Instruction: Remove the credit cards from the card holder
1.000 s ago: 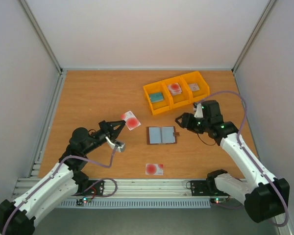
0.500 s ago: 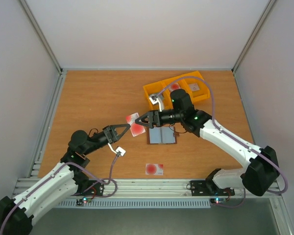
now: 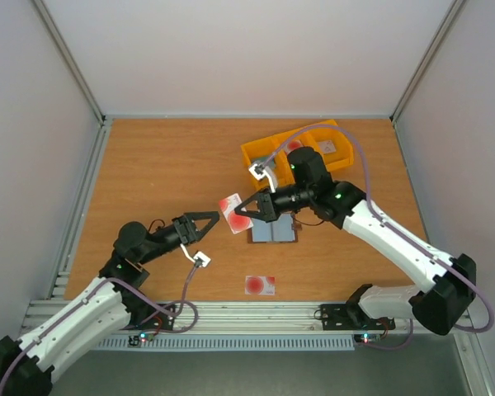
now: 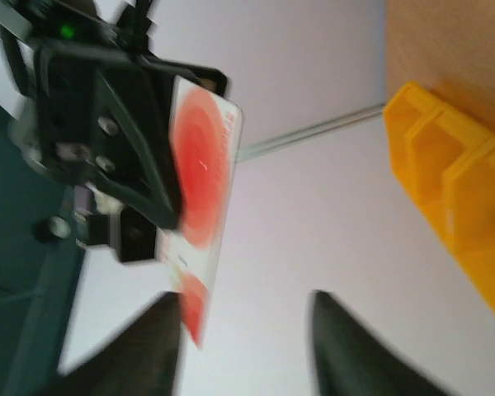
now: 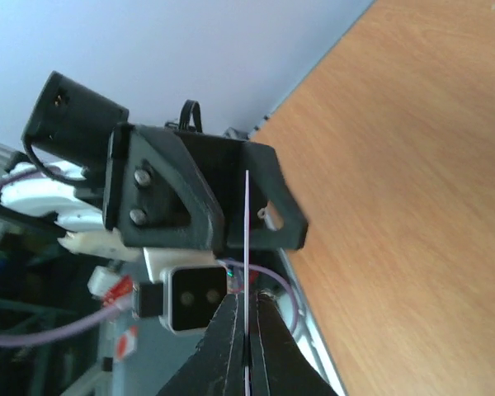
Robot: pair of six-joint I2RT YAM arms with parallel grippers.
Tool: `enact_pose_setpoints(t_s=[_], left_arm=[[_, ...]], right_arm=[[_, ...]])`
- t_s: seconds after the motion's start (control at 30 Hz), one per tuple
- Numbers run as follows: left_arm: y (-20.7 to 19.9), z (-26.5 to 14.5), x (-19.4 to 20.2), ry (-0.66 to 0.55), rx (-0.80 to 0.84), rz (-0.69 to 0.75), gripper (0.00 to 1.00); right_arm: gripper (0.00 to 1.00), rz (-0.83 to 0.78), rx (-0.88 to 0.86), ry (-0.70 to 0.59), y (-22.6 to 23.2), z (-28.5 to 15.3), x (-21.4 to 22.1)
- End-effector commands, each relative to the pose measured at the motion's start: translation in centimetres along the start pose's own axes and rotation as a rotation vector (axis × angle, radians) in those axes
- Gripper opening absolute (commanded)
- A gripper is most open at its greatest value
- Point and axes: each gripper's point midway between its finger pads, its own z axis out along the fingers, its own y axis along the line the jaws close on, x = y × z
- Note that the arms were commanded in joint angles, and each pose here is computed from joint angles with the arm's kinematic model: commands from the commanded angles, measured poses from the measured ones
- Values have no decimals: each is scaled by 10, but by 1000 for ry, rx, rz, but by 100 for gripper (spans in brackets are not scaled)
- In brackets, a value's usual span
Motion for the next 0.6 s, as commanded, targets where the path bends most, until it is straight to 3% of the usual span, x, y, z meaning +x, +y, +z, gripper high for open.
enact_pose_setpoints(t_s=[0.0, 0.03, 0.07, 0.13, 0.23, 0.33, 0.4, 0.43, 0.5, 0.57], left_arm=[[4, -12, 4, 38, 87, -356, 70], [1, -16, 7, 63, 163, -527, 71], [-1, -17, 9, 102, 245, -817, 70], [-19, -23, -8, 147, 498, -1246, 63], [-4, -26, -42, 56, 640, -1758, 62], [15, -20, -55, -58, 685, -2006, 69], [15, -10, -53, -42, 696, -2144, 69], [21, -10, -57, -90, 718, -2200, 67], [34, -13, -67, -230, 739, -2198, 66], [31, -7, -64, -221, 717, -2247, 65]], right_arm=[[1, -173, 177, 128, 2, -32, 24], [1, -204, 203, 170, 0, -37, 32], [1, -232, 217, 208, 0, -40, 40], [1, -302, 233, 289, 3, -43, 53], [1, -383, 278, 445, 4, -41, 73], [1, -425, 293, 567, 6, -38, 86], [1, -468, 239, 574, 20, -32, 86], [1, -498, 216, 565, 28, -29, 84], [1, -553, 184, 561, 39, -22, 82], [1, -584, 169, 572, 44, -16, 80]])
